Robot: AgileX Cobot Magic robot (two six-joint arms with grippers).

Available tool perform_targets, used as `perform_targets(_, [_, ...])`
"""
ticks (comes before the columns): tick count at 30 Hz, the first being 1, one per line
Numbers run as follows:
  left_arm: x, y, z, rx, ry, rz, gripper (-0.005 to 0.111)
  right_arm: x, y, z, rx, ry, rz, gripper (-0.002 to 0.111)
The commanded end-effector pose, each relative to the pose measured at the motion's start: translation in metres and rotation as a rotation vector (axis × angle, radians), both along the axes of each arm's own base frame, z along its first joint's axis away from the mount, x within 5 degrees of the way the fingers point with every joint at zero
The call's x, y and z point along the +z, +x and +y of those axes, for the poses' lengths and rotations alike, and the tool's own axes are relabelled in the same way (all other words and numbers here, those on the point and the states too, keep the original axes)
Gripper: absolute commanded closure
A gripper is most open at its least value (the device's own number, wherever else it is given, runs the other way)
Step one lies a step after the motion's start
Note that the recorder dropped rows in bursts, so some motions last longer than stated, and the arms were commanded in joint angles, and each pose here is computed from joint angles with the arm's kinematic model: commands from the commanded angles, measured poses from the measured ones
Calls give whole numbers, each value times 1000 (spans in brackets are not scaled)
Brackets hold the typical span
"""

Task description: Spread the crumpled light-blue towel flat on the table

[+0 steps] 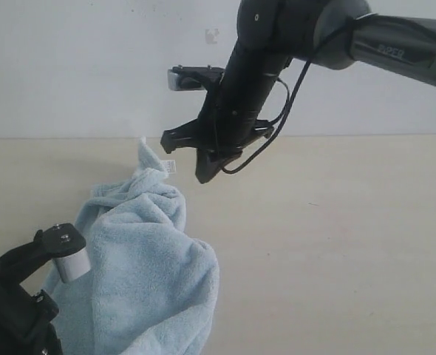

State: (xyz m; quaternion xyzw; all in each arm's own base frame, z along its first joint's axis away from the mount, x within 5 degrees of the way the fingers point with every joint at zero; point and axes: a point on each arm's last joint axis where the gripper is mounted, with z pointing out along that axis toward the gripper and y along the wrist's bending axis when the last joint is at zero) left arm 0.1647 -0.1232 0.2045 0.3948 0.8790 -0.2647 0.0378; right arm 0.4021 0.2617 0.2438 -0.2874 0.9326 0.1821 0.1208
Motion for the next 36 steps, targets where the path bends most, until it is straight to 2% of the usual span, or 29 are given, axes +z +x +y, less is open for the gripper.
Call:
perform_targets(1, [0, 0, -2, 24, -15, -1, 103, 0, 10, 22, -5, 248, -64, 92])
perform_targets(5, [0, 6, -4, 73, -35, -49, 103, -5, 24, 33, -87, 353, -168, 55])
perform_targets(6, [0, 8, -5, 89, -42, -61, 103, -9, 30, 33, -113, 362, -195, 49])
perform_targets(15, [1, 11, -6, 115, -51, -86, 103, -77, 52, 42, -224, 351, -219, 49])
perform_targets(20, [1, 11, -6, 120, -62, -79, 103, -94, 51, 59, -173, 368, -233, 49])
perform_targets(22, [1, 11, -6, 120, -62, -79, 103, -98, 52, 65, -167, 375, -233, 55])
perform_targets(24, [1, 11, -7, 118, -62, -76, 103, -98, 51, 71, -167, 389, -216, 69])
perform_targets(27, [1, 11, -6, 116, -61, -76, 103, -92, 49, 74, -142, 396, -206, 109])
perform_targets(32, [0, 7, -4, 74, -34, -58, 103, -60, 44, 68, -136, 371, -214, 109])
perform_targets(34, [-1, 8, -2, 59, -9, -77, 103, -45, 39, 61, -101, 291, -216, 109])
perform_targets(36, [0, 12, 1, 99, 24, -136, 103, -30, 27, 53, -17, 185, -193, 109])
